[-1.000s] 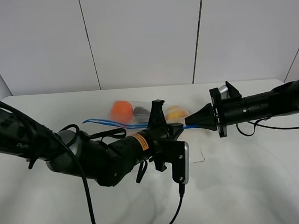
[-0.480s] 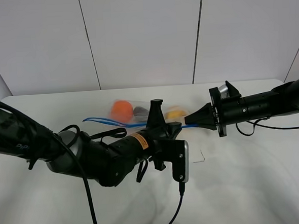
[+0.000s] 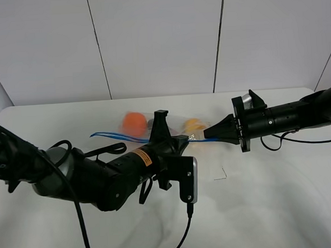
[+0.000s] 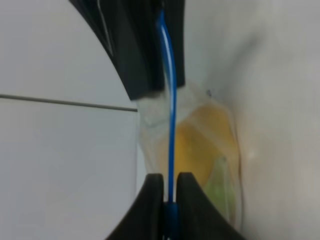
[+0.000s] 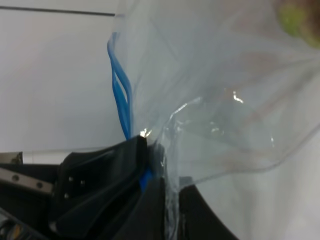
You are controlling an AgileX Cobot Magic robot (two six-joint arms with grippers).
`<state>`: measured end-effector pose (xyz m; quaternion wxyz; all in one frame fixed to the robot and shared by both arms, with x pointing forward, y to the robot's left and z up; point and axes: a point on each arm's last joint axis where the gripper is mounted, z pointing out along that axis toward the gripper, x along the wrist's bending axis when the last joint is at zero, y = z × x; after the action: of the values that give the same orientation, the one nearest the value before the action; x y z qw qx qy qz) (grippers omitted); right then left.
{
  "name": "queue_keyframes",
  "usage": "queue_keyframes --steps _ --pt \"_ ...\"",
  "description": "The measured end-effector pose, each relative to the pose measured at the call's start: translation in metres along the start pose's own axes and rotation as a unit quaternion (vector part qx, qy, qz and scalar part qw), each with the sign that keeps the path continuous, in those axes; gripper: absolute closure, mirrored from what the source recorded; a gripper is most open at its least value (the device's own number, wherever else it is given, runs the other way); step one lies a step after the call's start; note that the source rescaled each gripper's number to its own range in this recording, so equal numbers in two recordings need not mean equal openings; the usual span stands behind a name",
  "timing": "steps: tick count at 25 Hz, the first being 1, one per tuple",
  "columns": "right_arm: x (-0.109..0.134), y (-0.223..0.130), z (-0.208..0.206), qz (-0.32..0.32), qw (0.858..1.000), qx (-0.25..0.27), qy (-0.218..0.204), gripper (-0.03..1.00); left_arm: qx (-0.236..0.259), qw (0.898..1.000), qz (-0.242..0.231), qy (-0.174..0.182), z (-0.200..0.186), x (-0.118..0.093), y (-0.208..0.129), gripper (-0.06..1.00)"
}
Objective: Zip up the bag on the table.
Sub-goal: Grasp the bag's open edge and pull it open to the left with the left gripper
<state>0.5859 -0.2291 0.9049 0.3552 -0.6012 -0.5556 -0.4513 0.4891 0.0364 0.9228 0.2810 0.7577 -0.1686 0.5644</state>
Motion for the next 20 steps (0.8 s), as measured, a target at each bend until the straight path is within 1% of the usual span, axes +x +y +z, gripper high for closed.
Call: queue_keyframes --steps 3,8,12,16,20 --pt "0.0 0.0 0.0 0.0 1.0 0.0 0.0 0.97 0.009 1.0 0.001 0.001 -0.003 -0.001 -0.008 0.94" --pt "-0.001 0.002 0.0 0.002 1.0 -0.009 -0.005 0.97 0.039 0.999 0.0 0.002 -0.006 -0.001 -0.032 0.94" --pt "-0.001 0.002 0.0 0.003 1.0 -0.013 -0.006 0.97 0.067 0.998 -0.005 0.009 -0.007 0.004 -0.052 0.94" --pt "-0.001 0.002 0.0 0.003 1.0 -0.014 -0.005 0.97 0.091 0.996 -0.006 0.023 -0.01 0.014 -0.069 0.94" --pt "-0.001 0.003 0.0 0.003 1.0 -0.014 -0.004 0.97 0.114 0.993 -0.01 0.032 -0.012 0.02 -0.086 0.94"
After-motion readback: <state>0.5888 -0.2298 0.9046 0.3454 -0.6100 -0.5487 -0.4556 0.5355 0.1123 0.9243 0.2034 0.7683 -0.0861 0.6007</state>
